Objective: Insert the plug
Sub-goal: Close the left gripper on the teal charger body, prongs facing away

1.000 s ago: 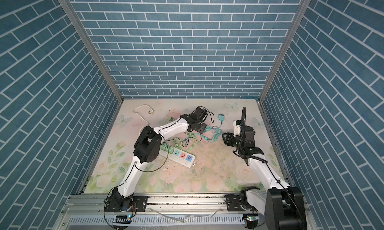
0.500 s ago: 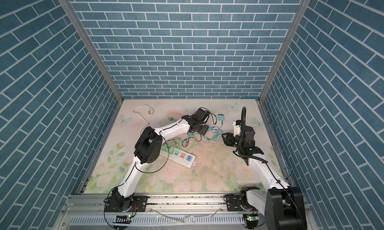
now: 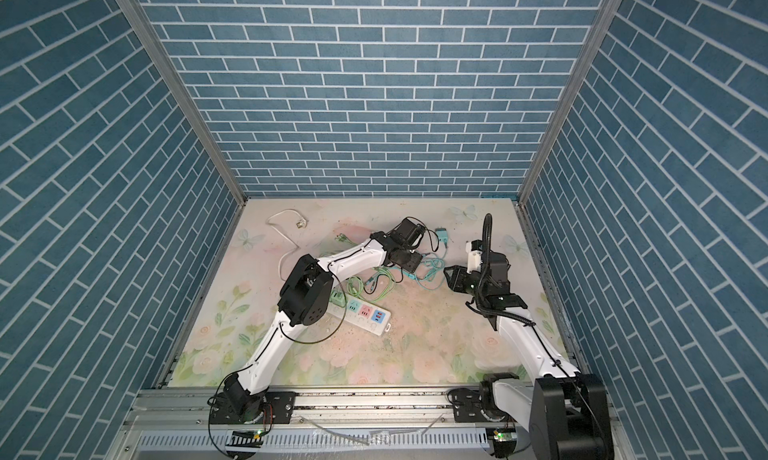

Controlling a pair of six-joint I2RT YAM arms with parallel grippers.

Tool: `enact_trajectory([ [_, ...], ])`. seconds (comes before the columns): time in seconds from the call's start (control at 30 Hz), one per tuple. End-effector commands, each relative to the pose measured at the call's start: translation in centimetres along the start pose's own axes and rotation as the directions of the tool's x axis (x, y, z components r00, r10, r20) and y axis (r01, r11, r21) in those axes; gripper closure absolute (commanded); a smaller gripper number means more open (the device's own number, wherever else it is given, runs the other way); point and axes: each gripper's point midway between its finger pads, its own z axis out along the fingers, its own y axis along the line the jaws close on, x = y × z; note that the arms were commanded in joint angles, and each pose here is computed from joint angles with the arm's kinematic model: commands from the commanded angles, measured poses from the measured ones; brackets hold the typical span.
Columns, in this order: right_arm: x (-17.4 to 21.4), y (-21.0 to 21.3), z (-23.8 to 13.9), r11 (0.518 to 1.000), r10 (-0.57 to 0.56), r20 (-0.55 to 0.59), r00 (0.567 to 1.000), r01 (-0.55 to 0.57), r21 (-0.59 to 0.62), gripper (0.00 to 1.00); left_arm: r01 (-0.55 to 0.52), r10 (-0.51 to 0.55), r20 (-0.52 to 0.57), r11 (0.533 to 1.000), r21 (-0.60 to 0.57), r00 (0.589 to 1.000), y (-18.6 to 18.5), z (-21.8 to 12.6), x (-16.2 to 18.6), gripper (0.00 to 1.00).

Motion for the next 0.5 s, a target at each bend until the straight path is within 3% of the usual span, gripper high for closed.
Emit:
enact_trajectory([
  [0.0, 0.7, -0.2, -0.2, 1.000, -0.024, -0.012, 1.000, 0.024, 0.000, 0.57, -0.027, 0.027, -0.025, 1.000, -0.002, 0.999, -0.3, 0.4, 0.4, 0.38],
  [0.47, 0.8, -0.1, -0.1, 1.000, -0.026, -0.016, 1.000, 0.026, -0.009, 0.57, -0.060, 0.060, -0.037, 0.998, 0.000, 0.998, 0.0, 1.7, 0.3, 0.39],
])
